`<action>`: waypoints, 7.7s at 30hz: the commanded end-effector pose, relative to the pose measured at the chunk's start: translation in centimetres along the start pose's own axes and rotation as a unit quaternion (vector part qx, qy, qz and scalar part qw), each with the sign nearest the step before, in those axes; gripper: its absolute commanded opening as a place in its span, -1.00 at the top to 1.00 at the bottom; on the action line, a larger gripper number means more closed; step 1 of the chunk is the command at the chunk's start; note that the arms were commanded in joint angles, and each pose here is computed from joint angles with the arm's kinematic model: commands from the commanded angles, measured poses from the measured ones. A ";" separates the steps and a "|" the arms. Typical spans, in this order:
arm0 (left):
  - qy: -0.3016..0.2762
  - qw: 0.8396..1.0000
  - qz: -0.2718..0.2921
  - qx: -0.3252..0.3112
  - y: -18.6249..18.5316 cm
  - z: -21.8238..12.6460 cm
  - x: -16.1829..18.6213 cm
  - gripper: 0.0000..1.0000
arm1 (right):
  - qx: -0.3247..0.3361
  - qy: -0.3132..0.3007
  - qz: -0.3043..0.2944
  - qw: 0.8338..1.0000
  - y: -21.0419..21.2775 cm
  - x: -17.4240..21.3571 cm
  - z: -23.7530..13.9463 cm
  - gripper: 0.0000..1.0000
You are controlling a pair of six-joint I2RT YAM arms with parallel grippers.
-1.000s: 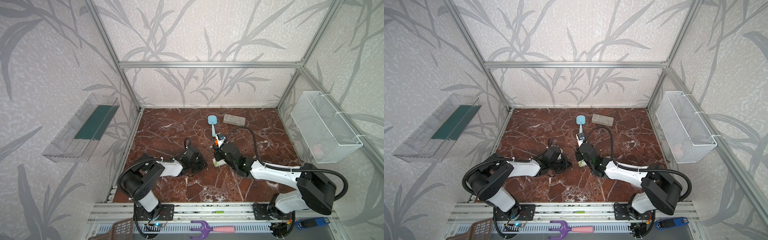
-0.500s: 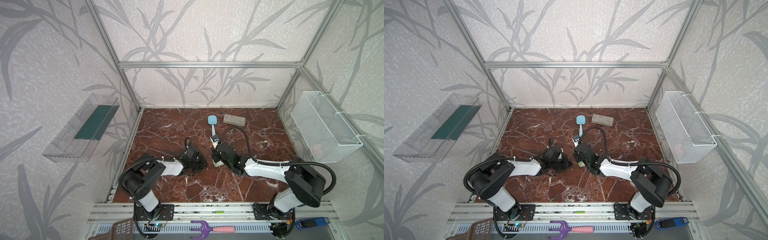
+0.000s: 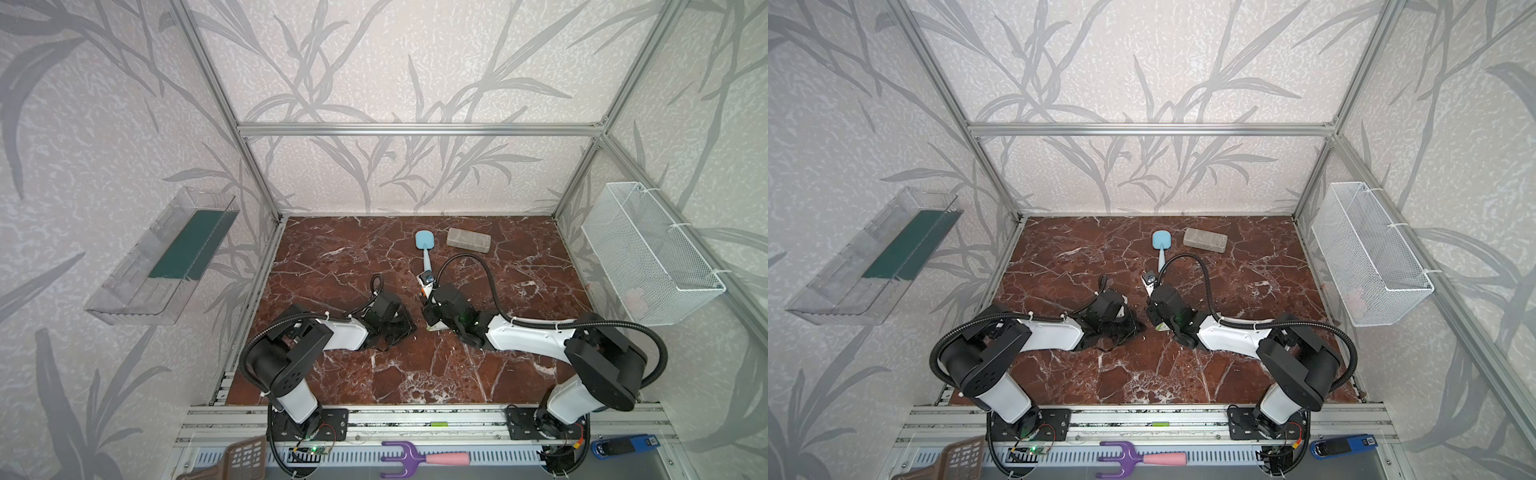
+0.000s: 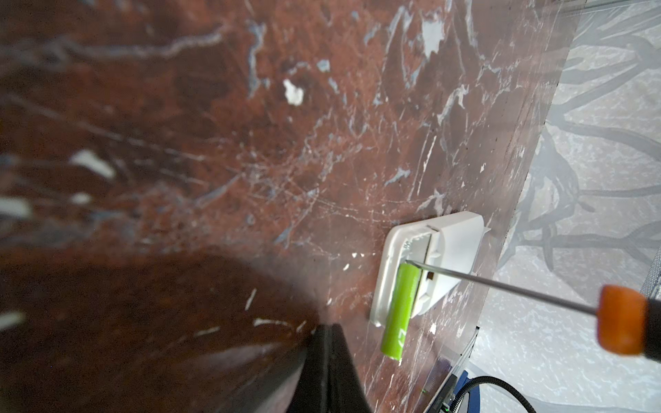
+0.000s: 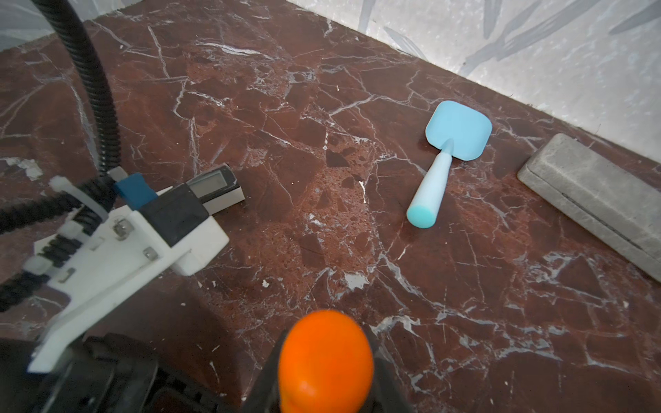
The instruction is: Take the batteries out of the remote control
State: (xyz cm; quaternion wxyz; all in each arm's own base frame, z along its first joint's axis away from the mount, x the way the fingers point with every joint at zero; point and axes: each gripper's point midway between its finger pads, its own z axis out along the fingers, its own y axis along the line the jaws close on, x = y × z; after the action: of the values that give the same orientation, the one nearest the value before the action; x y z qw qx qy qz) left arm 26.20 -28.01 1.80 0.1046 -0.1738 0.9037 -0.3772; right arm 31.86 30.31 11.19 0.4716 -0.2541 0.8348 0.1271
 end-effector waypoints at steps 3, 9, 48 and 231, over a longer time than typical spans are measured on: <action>0.001 1.000 -0.002 -0.013 0.8 0.3 0.2 0.87 | -0.038 -0.004 0.054 0.998 0.8 -0.7 -1.1 1.00; 0.002 1.000 -0.002 -0.015 1.0 0.5 0.1 0.87 | -0.066 -0.009 0.094 0.993 1.4 -1.3 -2.7 1.00; -0.080 0.953 0.190 -0.220 1.2 -11.1 -9.5 0.20 | 0.060 0.227 0.351 0.907 -8.2 16.0 -10.0 0.80; -0.077 0.841 0.437 0.308 -13.0 -11.7 -3.8 1.00 | -0.321 -0.054 0.521 0.789 -2.0 -16.6 -3.8 -0.01</action>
State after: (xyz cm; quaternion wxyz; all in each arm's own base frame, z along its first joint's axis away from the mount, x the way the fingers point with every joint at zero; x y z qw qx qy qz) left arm 29.55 -27.80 19.25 0.3131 0.1843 0.7084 -0.6051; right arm 38.40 31.94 23.16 0.2650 0.1139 0.7414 0.6059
